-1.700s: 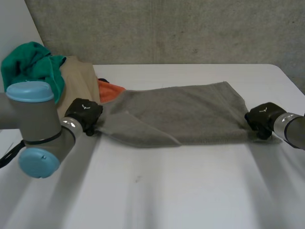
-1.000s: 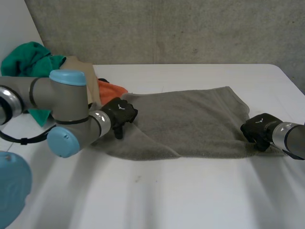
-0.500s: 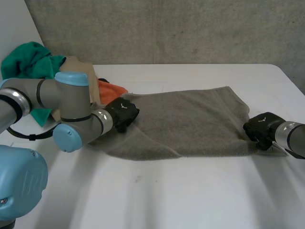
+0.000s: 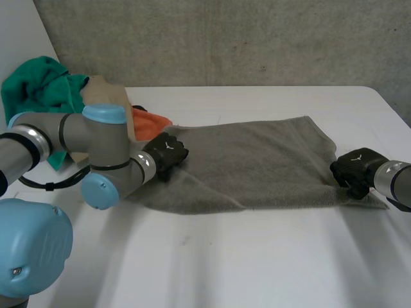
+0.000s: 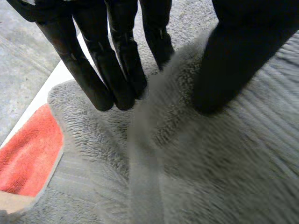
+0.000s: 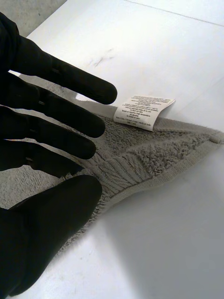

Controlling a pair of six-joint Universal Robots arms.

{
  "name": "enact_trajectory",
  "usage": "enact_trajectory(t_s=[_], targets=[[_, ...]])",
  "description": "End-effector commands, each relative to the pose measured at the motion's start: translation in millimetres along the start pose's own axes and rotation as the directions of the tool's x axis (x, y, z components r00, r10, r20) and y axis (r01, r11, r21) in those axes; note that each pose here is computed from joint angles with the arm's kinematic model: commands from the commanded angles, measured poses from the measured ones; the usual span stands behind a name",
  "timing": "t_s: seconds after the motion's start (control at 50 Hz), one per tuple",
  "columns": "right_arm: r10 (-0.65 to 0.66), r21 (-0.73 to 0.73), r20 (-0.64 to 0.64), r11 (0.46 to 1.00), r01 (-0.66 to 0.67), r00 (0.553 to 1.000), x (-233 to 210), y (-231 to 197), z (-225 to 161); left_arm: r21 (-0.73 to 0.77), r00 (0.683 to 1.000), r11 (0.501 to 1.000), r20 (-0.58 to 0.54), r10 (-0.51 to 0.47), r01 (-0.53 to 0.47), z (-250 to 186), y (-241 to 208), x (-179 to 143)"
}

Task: Fold the laundry.

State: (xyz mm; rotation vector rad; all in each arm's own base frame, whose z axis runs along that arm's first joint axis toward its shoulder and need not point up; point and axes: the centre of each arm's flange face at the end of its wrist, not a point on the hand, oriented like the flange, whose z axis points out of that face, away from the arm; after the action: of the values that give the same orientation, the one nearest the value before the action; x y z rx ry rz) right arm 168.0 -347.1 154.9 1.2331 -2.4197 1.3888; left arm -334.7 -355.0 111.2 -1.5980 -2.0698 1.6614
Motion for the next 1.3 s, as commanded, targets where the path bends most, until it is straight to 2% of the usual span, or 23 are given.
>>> enact_trajectory(t_s=[0.02, 0.16, 0.24, 0.32, 0.4, 0.52, 0.6, 0.66, 0.72, 0.74, 0.8, 0.82, 0.88, 0.9, 0.94, 0.98, 1.02, 1.1, 1.2, 1.3], targets=[[0.011, 0.003, -0.014, 1.000, -0.011, 1.000, 6, 0, -1, 0.005, 0.999, 0.999, 0.013, 0.034, -0.034, -9, -14, -2], [0.031, -0.002, -0.018, 1.000, -0.032, 0.999, 13, -3, -6, -0.024, 0.994, 0.999, 0.108, 0.032, -0.030, -48, -34, -31], [0.041, -0.068, 0.034, 0.997, -0.039, 0.999, 14, -2, -20, -0.125, 0.990, 0.992, 0.137, 0.010, 0.007, -101, -35, -42], [0.029, -0.154, 0.088, 0.988, -0.015, 0.996, 17, 2, -36, -0.195, 0.992, 0.980, 0.123, -0.015, 0.039, -150, -26, -36], [0.009, -0.296, 0.208, 0.954, 0.054, 0.978, 12, 9, -59, -0.256, 0.995, 0.964, 0.089, -0.051, 0.072, -191, -8, -17], [0.001, -0.391, 0.286, 0.913, 0.116, 0.958, 3, 12, -71, -0.297, 0.995, 0.952, 0.076, -0.057, 0.077, -200, 11, -16], [-0.060, -0.343, 0.246, 0.928, 0.145, 0.967, 2, 2, -58, -0.249, 0.992, 0.966, 0.123, -0.034, 0.064, -184, 6, -33], [-0.081, -0.272, 0.165, 0.954, 0.124, 0.983, 7, -19, -49, -0.142, 0.974, 0.989, 0.226, 0.001, 0.032, -159, -11, -59], [-0.062, -0.133, 0.016, 0.989, 0.063, 0.998, 25, -54, -45, 0.038, 0.908, 0.999, 0.419, 0.000, -0.018, -142, -50, -104], [-0.027, -0.034, -0.078, 0.999, 0.025, 0.997, 40, -76, -46, 0.134, 0.859, 0.990, 0.510, -0.036, -0.038, -141, -73, -126], [0.068, 0.160, -0.217, 0.987, -0.034, 0.974, 66, -113, -55, 0.301, 0.759, 0.950, 0.637, -0.133, -0.087, -149, -112, -164], [0.149, 0.300, -0.283, 0.952, -0.060, 0.948, 84, -137, -65, 0.415, 0.688, 0.902, 0.689, -0.227, -0.118, -159, -135, -186], [0.266, 0.480, -0.329, 0.873, -0.082, 0.906, 105, -162, -78, 0.538, 0.615, 0.823, 0.714, -0.333, -0.180, -175, -165, -208], [0.328, 0.578, -0.331, 0.812, -0.085, 0.885, 113, -175, -85, 0.586, 0.585, 0.784, 0.715, -0.383, -0.203, -182, -175, -217], [0.372, 0.651, -0.328, 0.755, -0.077, 0.869, 119, -186, -93, 0.600, 0.584, 0.774, 0.709, -0.396, -0.203, -183, -179, -218], [0.398, 0.709, -0.331, 0.703, -0.052, 0.856, 126, -193, -97, 0.598, 0.604, 0.781, 0.694, -0.392, -0.180, -181, -178, -212], [0.394, 0.712, -0.328, 0.701, -0.049, 0.858, 126, -192, -96, 0.588, 0.618, 0.793, 0.685, -0.387, -0.156, -177, -173, -207], [0.363, 0.687, -0.293, 0.723, -0.070, 0.885, 114, -185, -86, 0.542, 0.651, 0.836, 0.664, -0.369, -0.079, -164, -148, -192], [0.305, 0.525, -0.184, 0.834, -0.169, 0.934, 81, -150, -58, 0.493, 0.699, 0.870, 0.622, -0.354, 0.002, -155, -115, -163], [0.287, 0.353, -0.064, 0.902, -0.247, 0.956, 43, -121, -41, 0.485, 0.735, 0.874, 0.591, -0.333, 0.006, -156, -101, -144]])
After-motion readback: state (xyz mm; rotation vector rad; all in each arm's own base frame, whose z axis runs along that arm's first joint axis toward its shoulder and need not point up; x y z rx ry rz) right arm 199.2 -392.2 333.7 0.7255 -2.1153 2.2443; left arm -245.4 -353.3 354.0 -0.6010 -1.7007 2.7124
